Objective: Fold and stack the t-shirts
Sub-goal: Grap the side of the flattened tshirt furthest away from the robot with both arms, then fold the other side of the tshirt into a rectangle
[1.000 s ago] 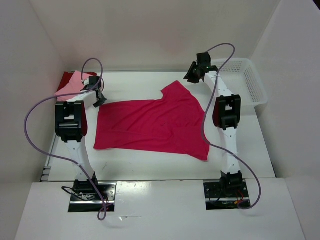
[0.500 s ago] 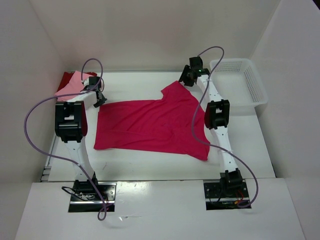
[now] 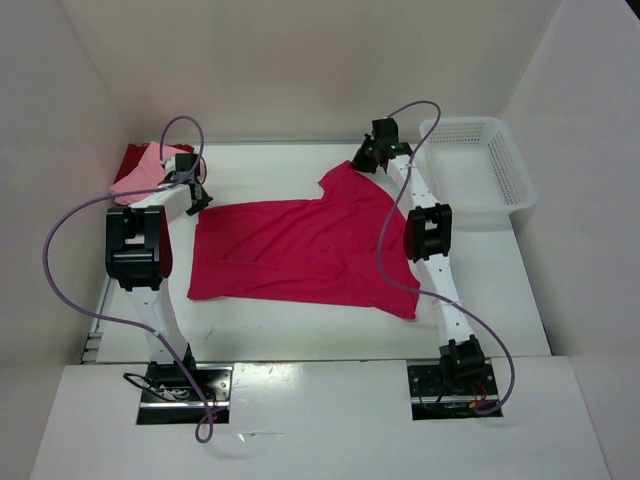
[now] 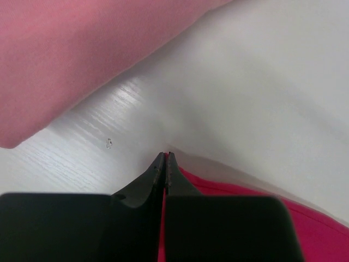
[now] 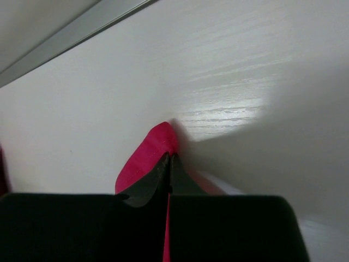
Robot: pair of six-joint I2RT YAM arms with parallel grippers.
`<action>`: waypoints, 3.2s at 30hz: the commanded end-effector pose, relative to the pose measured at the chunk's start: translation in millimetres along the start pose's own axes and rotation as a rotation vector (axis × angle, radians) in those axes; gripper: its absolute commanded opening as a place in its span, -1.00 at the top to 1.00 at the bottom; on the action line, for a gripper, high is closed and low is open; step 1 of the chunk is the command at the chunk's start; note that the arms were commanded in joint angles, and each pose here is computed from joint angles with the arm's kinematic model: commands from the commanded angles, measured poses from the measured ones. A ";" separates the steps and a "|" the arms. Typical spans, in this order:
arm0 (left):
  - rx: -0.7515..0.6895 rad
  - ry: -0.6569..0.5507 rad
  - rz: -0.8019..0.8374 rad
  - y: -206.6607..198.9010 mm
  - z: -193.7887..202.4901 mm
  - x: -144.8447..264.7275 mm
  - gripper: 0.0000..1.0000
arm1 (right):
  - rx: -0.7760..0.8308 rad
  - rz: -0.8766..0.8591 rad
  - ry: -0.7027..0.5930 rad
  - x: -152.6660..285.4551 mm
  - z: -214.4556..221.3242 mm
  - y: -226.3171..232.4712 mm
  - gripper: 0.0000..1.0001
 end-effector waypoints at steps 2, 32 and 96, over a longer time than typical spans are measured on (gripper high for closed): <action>0.028 -0.076 0.028 1.4 -16.5 20.1 1.00 | -0.008 -0.091 -0.025 27.7 -10.5 37.8 1.00; 0.031 -0.123 0.069 36.7 16.7 114.3 1.00 | 0.040 0.112 0.045 311.0 102.4 -52.0 1.00; 0.052 0.075 0.360 -8.2 90.3 114.9 -0.13 | 0.288 0.368 0.139 210.5 206.7 -43.6 0.65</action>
Point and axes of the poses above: each gripper's point midway between its finger pads, its own x axis back along the fingers, its own y axis along the line the jaws close on, z = x × y, the point moved 9 cm from there along x, back along the fingers, and after that the axes turned 15 degrees about -x, right-handed, at the moved point
